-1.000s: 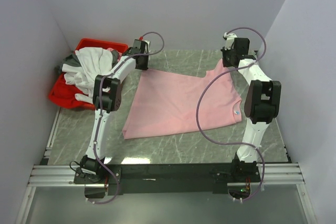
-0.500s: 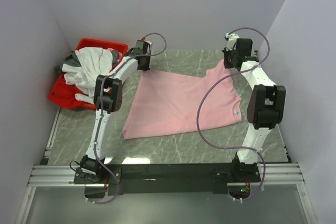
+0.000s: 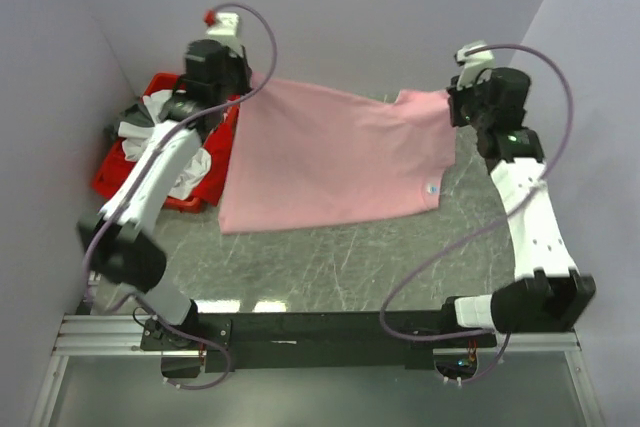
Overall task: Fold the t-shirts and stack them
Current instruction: Fold the tshirt
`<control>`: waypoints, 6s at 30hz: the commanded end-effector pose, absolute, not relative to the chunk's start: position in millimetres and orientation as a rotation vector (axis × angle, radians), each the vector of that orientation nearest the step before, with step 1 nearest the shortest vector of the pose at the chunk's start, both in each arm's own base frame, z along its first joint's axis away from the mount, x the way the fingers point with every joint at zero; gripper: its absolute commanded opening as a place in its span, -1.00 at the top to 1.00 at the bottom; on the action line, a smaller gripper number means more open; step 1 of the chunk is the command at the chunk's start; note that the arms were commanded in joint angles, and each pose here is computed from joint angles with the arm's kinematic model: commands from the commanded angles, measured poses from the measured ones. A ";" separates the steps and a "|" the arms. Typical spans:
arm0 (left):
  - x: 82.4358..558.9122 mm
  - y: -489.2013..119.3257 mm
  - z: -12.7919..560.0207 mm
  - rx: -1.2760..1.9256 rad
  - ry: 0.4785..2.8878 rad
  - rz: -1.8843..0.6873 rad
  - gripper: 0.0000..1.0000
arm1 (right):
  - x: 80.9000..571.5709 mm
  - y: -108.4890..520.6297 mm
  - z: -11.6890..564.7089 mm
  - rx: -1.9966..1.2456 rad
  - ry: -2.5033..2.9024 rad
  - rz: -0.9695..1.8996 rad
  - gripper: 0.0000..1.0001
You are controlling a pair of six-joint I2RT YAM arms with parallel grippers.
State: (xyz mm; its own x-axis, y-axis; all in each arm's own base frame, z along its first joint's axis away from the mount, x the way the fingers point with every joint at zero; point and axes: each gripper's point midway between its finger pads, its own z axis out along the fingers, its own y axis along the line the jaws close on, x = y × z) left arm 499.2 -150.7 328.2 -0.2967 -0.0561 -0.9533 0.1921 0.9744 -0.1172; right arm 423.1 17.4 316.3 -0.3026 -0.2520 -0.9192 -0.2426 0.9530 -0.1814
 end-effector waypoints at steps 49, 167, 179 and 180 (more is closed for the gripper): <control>615.6 -172.9 123.6 -0.241 2.021 -0.520 0.99 | 531.1 -4.2 221.8 -0.407 1.885 -0.177 1.00; 565.1 -130.7 116.6 0.012 1.987 -0.521 0.99 | 369.5 52.8 163.5 -0.647 1.987 0.187 1.00; 525.9 -126.2 169.2 -0.015 1.916 -0.617 -0.07 | 372.1 51.8 156.7 -0.653 2.020 0.190 1.00; 524.0 -126.0 174.7 -0.013 1.904 -0.618 -0.07 | 371.7 51.7 155.6 -0.656 2.023 0.190 1.00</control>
State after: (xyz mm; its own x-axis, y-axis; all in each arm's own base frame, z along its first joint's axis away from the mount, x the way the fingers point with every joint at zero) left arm 522.9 -119.2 102.1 -0.5516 -0.2623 -0.7918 0.1756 0.8915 -0.4176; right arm 368.9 50.8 150.8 -0.4049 -0.3584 -0.8412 -0.5151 0.8495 -0.1140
